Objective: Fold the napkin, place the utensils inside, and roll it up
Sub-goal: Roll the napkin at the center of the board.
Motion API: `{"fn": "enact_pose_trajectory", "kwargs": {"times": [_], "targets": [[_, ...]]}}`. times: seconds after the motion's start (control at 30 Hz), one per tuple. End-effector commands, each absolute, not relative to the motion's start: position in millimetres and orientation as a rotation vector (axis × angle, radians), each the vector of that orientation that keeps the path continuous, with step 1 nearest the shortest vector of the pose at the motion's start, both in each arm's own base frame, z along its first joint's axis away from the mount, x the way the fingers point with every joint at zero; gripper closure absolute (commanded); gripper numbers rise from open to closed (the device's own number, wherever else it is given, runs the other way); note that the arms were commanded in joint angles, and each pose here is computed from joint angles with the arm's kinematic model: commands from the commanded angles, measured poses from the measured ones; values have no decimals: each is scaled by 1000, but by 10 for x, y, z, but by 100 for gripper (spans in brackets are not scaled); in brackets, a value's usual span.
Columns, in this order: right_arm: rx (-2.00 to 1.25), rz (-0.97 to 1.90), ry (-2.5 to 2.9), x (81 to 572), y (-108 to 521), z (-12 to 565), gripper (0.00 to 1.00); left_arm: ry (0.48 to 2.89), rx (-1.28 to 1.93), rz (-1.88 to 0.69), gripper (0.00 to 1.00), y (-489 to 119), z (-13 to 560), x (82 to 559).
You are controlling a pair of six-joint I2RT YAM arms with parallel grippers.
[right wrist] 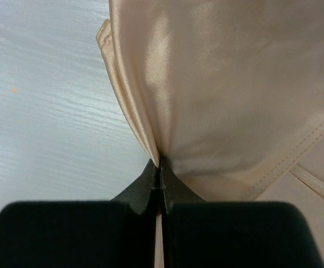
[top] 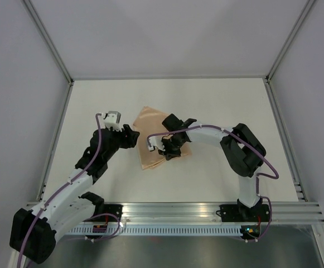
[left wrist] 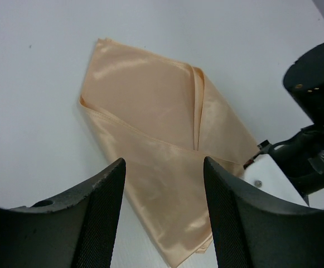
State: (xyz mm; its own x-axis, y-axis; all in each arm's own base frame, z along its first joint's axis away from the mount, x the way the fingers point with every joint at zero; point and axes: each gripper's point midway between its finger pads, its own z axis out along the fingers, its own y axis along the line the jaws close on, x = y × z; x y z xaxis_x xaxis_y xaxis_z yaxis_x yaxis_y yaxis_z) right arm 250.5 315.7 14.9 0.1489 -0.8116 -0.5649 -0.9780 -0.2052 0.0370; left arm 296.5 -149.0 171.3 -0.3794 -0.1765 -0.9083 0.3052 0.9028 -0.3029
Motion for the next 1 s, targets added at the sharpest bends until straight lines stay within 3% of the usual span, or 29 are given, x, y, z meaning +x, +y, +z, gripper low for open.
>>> {"fn": "enact_pose_trajectory", "kwargs": {"times": [0.0,0.6,0.97], "targets": [[-2134,853,1846,2275,3049,78,100,1717,153,-504,37,-1536,2084,2964],[-2129,980,2013,2324,3005,-63,99,1401,273,-494,30,-1618,2702,2487],[-2109,1064,2090,2383,2987,-96,100,1402,652,-488,32,-2242,2330,2301]]}}
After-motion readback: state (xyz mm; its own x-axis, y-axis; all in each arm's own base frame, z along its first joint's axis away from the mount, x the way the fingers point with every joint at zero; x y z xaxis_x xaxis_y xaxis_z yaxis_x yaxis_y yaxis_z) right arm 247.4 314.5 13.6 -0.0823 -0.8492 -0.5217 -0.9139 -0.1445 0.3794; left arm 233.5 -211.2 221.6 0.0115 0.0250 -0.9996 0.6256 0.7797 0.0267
